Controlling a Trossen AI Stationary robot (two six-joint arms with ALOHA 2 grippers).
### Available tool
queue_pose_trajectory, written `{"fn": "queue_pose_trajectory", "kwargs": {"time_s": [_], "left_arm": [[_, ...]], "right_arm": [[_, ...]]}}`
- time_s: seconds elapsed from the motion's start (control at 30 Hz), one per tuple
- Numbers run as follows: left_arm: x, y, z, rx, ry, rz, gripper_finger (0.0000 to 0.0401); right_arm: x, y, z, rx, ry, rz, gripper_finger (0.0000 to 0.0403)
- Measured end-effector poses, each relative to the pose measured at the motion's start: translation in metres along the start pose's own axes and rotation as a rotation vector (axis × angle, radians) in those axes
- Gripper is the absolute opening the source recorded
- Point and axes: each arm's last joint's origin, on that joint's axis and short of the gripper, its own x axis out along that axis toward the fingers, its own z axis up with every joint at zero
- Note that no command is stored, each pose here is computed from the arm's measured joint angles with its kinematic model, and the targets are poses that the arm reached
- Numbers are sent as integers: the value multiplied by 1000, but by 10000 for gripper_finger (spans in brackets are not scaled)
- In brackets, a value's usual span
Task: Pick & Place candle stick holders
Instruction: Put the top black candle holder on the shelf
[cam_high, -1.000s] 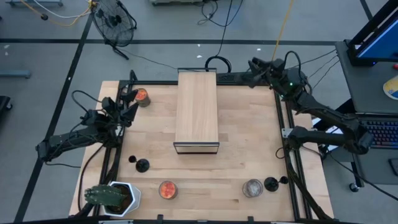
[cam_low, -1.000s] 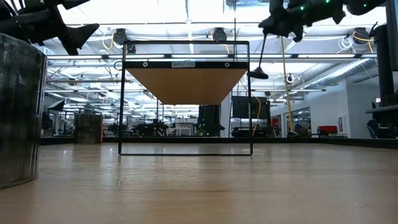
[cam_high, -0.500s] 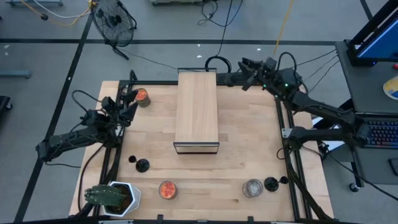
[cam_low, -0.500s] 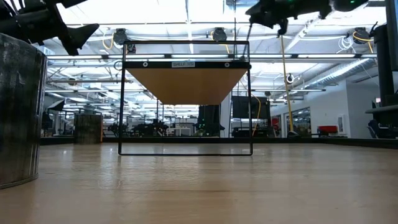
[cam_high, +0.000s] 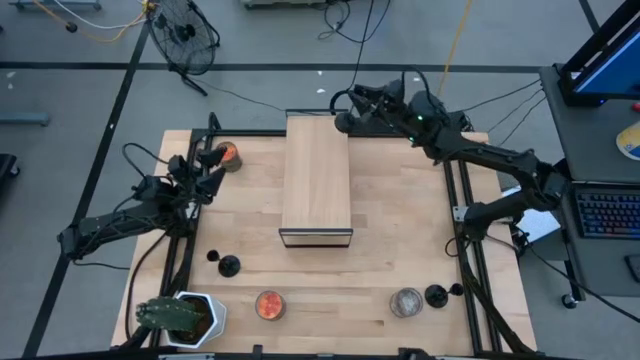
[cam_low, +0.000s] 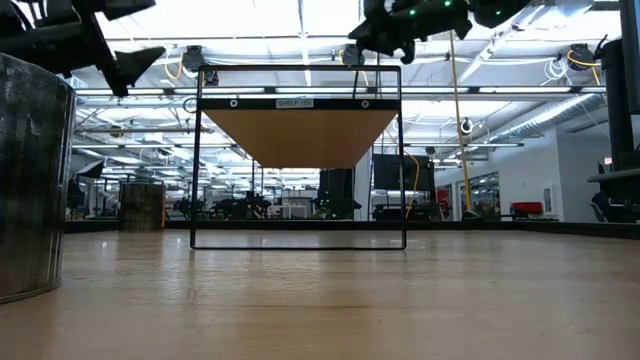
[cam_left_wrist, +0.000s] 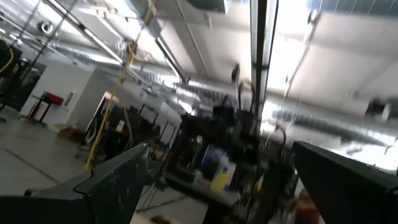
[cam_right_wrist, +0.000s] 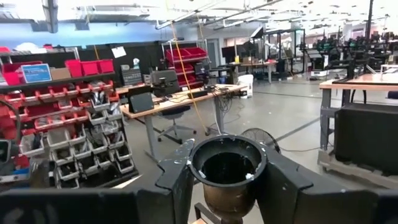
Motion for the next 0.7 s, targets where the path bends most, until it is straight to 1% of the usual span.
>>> {"fn": "queue_pose_trajectory", "kwargs": {"time_s": [0.1, 0.3, 0.47, 0.7], "left_arm": [[0, 3, -9, 41, 103, 13, 397], [-3, 9, -23, 43, 282, 80, 397], [1, 6, -17, 89, 371, 107, 397], [7, -1, 1, 149, 504, 139, 397]], "right_arm": [[7, 0, -5, 12, 15, -1, 132], [16, 3, -19, 41, 47, 4, 132], [24, 6, -21, 44, 60, 8, 133], [39, 17, -2, 11, 28, 32, 133]]}}
